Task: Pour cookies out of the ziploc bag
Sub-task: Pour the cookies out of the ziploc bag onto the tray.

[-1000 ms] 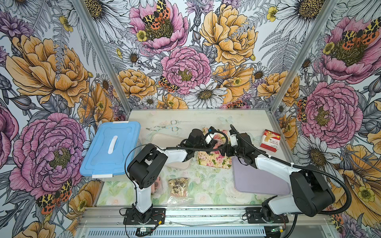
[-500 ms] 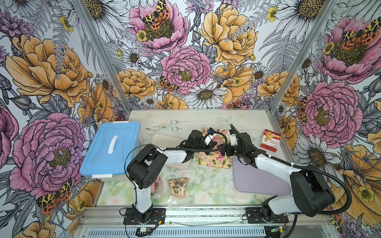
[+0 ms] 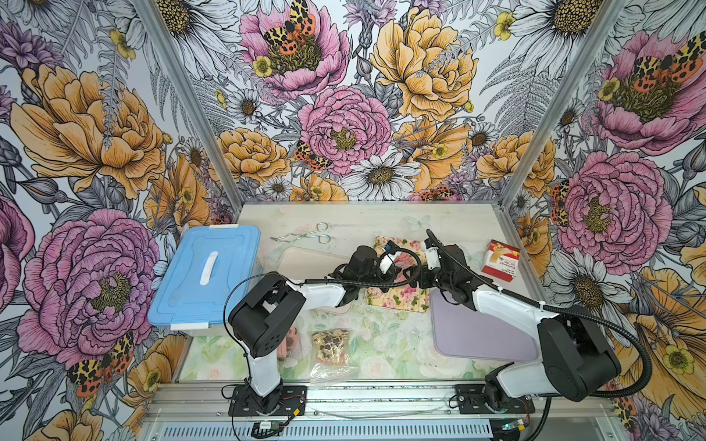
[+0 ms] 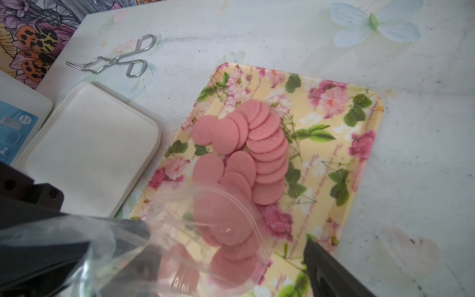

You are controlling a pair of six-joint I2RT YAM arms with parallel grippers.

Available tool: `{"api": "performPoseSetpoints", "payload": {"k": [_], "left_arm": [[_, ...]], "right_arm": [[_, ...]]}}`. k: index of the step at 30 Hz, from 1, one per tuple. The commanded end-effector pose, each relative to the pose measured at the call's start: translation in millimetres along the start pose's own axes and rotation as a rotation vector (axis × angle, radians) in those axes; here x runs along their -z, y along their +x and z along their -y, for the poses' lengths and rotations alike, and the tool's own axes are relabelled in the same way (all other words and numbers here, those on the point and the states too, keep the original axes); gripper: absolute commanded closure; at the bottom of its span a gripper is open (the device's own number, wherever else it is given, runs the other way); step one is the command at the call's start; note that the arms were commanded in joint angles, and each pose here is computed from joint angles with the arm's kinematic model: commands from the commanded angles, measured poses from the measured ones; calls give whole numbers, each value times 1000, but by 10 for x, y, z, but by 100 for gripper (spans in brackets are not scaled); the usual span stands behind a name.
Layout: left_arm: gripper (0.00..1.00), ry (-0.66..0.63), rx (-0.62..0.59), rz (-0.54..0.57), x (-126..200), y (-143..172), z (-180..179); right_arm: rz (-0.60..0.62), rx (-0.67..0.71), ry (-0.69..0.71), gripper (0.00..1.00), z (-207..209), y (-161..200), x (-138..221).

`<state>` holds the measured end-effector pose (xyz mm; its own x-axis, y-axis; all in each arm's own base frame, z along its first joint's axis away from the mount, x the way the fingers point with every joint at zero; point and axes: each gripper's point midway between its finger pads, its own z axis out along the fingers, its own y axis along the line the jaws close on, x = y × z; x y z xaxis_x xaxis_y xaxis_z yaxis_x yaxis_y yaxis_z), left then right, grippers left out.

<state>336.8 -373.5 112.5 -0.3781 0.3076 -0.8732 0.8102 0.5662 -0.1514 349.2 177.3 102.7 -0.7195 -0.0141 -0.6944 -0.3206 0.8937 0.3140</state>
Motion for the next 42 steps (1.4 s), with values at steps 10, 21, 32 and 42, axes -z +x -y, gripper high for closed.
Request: {"api": "performPoseSetpoints", "payload": {"k": [10, 21, 32, 42], "left_arm": [[100, -65, 56, 13, 50, -72, -163], [100, -107, 75, 20, 106, -107, -313], [100, -135, 78, 35, 201, -166, -394], [100, -105, 74, 43, 208, -205, -337]], "right_arm": [[23, 15, -9, 9, -20, -136, -9], [22, 15, -15, 9, -30, -136, -8], [20, 14, -20, 9, -39, -139, -13], [22, 17, -19, 9, -40, -139, -4]]}}
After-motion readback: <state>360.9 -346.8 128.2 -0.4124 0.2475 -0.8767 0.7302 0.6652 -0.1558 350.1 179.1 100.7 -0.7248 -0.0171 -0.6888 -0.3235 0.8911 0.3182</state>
